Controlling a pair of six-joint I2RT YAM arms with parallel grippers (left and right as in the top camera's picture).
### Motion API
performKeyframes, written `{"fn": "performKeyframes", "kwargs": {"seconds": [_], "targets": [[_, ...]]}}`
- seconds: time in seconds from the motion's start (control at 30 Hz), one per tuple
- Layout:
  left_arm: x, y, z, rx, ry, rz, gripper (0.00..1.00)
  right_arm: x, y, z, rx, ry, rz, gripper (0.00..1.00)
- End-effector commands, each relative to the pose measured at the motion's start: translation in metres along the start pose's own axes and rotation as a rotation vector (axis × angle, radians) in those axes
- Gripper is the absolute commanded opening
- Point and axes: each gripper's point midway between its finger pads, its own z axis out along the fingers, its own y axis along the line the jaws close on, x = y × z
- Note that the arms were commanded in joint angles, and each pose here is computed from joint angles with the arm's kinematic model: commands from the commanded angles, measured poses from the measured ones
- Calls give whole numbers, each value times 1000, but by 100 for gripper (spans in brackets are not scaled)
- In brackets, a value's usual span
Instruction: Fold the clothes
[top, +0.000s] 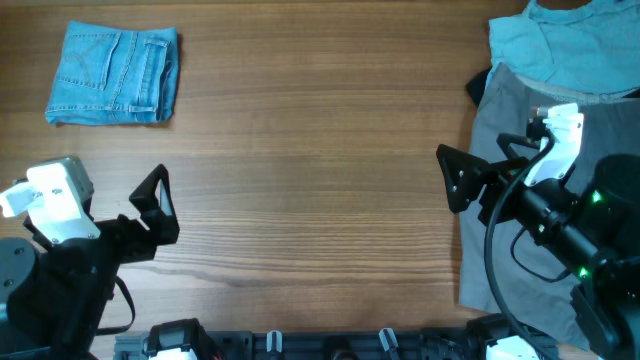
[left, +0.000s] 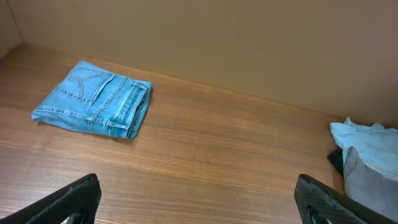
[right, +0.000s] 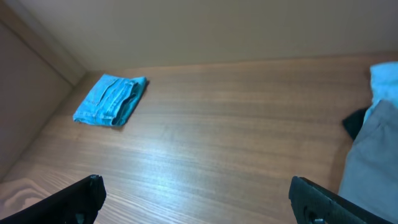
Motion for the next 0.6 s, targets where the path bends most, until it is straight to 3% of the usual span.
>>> {"fn": "performKeyframes", "kwargs": {"seconds": [0.0,0.17,0.37,0.43,0.57], "targets": [[1,2,1,-8,1,22,100,9,-3,6,11,55,52,100],[1,2,1,-8,1,22,100,1,-7,7,34,17,-7,100],[1,2,1,-8,1,22,100,-24,26,0,-109,-197,-551,100],[1,2,1,-8,1,22,100,-15,30,-4,-129,-258,-686,100],[1,2,1,-8,1,22,100,40,13,8,-121,-267,-742,100]]}}
